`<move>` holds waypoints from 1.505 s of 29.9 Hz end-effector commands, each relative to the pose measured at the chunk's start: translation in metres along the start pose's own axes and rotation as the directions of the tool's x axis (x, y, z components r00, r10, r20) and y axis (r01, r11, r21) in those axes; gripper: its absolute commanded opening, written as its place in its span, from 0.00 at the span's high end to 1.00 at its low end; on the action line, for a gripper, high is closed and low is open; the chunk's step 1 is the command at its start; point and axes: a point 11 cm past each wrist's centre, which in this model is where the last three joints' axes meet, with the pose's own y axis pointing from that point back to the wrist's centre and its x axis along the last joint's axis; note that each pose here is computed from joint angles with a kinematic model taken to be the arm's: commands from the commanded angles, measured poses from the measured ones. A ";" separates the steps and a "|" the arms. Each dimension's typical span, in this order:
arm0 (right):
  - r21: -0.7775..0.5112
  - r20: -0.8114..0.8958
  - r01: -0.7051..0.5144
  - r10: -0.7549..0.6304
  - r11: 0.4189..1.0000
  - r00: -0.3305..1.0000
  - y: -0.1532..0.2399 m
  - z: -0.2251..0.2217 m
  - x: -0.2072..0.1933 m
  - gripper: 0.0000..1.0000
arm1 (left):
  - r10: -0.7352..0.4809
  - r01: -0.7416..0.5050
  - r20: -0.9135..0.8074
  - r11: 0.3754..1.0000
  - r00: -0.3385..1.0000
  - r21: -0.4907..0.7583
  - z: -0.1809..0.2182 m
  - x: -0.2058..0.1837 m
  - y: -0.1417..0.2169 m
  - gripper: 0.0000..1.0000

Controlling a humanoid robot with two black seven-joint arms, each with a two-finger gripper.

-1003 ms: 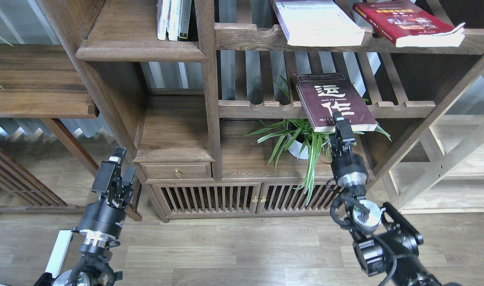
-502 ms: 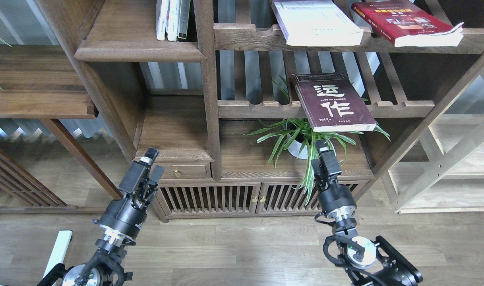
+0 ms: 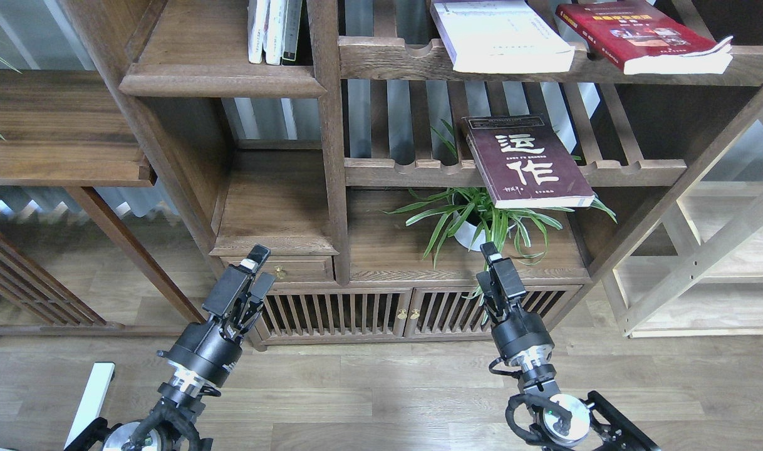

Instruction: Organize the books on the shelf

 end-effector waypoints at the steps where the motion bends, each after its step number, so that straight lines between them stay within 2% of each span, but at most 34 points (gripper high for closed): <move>1: 0.003 0.000 -0.004 0.004 1.000 1.000 0.001 0.000 0.001 0.00 | 0.008 -0.008 -0.002 1.000 1.000 -0.001 -0.001 0.002 0.003 0.01; 45: 0.007 0.002 -0.013 0.013 1.000 1.000 0.004 -0.001 0.004 0.00 | 0.022 -0.022 -0.010 1.000 1.000 0.009 -0.007 0.006 0.005 0.01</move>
